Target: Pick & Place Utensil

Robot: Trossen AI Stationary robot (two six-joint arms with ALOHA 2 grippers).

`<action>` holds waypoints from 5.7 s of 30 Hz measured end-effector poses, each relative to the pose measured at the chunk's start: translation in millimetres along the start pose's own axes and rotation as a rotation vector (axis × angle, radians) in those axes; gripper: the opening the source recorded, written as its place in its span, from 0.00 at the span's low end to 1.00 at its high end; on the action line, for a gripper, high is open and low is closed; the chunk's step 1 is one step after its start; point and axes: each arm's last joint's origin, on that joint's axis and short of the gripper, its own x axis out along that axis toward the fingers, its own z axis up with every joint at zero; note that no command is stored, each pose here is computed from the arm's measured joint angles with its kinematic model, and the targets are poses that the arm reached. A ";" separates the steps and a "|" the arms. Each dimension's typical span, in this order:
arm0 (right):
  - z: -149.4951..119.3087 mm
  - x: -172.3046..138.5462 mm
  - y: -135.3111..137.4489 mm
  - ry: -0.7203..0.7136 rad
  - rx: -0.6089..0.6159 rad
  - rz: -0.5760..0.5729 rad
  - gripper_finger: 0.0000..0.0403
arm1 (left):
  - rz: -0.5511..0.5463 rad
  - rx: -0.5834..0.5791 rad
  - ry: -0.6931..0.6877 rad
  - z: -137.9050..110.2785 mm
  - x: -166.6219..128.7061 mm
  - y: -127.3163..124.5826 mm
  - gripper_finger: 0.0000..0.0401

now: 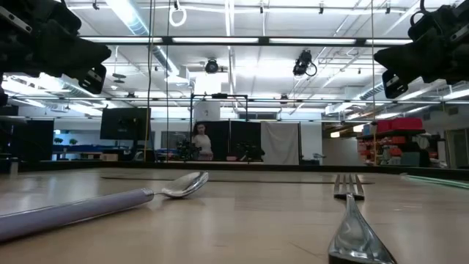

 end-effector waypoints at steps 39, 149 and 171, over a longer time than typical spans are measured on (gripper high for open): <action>0.3 0.0 -1.0 -0.007 -0.060 -0.035 0.08 | 0.003 0.001 -0.031 2.9 0.0 -0.3 0.08; 28.1 85.2 201.7 1.591 0.068 -0.285 0.38 | 0.284 0.000 -0.260 21.4 -3.6 5.5 0.08; 12.4 96.3 210.2 1.583 0.034 -0.203 0.10 | 0.280 -0.003 -0.280 23.4 -4.1 5.2 0.08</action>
